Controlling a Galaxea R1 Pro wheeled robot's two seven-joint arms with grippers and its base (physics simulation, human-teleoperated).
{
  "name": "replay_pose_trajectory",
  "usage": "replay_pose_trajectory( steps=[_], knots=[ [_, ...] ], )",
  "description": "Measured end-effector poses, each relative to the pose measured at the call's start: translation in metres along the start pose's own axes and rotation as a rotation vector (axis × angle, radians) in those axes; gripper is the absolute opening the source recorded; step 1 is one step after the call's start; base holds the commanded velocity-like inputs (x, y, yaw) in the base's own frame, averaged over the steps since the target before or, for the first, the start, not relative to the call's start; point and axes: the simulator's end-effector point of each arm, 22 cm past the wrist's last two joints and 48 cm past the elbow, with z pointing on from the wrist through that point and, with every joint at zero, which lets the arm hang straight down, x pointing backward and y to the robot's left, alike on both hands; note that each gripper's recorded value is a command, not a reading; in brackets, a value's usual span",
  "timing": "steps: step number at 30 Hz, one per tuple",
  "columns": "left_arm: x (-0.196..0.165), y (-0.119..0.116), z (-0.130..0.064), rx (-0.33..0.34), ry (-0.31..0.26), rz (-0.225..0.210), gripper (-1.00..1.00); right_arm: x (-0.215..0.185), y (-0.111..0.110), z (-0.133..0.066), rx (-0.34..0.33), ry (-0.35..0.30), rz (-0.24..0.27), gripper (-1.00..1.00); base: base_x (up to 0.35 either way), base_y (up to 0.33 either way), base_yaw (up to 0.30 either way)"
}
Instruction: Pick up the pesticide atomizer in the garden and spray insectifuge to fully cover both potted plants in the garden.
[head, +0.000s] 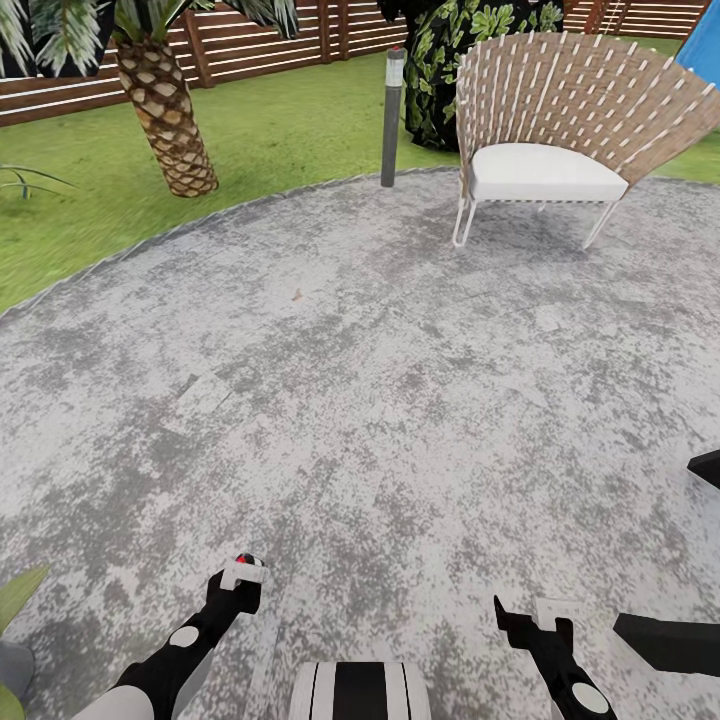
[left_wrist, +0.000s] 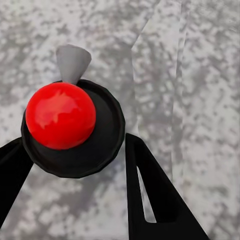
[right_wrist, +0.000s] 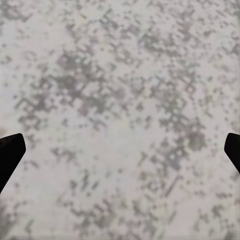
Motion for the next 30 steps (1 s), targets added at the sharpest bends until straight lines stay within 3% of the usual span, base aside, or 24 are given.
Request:
replay_pose_trajectory(
  steps=[17, 30],
  knots=[
    [0.000, 0.000, 0.000, 0.000, -0.002, 0.000, -1.00, 0.000, 0.000, 0.000, 0.000, -0.001, 0.000, 1.00, 0.000, 0.000, 0.000],
    [-0.031, 0.002, -0.008, -0.007, -0.056, 0.006, -1.00, -0.028, -0.001, -0.006, -0.001, -0.053, 0.007, 1.00, 0.000, 0.000, 0.000]
  ],
)
